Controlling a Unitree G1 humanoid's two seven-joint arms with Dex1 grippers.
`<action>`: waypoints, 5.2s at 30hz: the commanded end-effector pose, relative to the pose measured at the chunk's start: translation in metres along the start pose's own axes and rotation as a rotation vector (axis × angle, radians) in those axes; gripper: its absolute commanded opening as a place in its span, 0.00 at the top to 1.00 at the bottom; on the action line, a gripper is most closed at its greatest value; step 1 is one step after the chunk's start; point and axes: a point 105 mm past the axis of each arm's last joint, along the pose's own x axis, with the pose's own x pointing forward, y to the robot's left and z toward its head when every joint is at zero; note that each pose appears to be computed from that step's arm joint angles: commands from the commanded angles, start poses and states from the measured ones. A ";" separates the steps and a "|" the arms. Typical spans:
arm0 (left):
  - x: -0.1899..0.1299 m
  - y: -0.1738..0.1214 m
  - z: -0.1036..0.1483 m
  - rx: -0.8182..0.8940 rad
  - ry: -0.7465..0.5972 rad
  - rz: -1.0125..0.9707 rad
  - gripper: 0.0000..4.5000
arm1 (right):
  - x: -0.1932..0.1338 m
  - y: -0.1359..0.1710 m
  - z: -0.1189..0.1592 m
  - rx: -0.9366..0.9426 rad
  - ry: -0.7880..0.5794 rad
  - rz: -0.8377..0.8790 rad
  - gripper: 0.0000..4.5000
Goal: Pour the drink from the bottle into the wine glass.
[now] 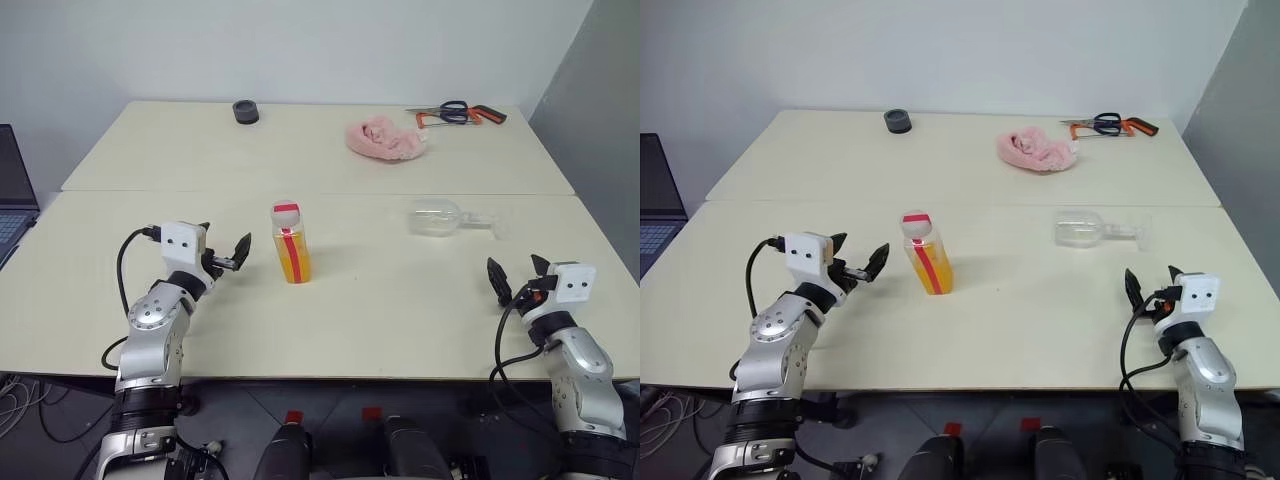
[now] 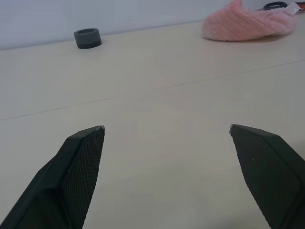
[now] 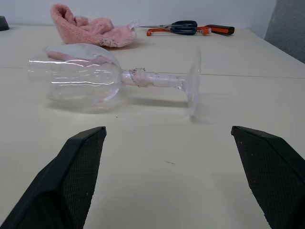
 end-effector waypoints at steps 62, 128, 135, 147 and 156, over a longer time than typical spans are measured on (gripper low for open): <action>-0.043 -0.095 0.017 -0.127 -0.047 -0.209 0.00 | -0.020 0.063 0.016 -0.010 0.062 0.448 0.00; 0.014 -0.106 0.005 -0.097 -0.142 -0.068 0.00 | -0.027 0.061 0.008 -0.028 0.144 0.501 0.00; 0.016 -0.097 0.010 -0.084 -0.147 -0.062 0.31 | -0.024 0.067 0.007 -0.021 0.138 0.512 0.00; 0.021 -0.093 0.014 -0.050 -0.138 -0.120 0.61 | -0.021 0.073 0.007 -0.016 0.132 0.525 0.00; 0.015 -0.088 0.028 -0.043 -0.162 -0.110 0.03 | -0.024 0.078 0.010 -0.005 0.129 0.543 0.00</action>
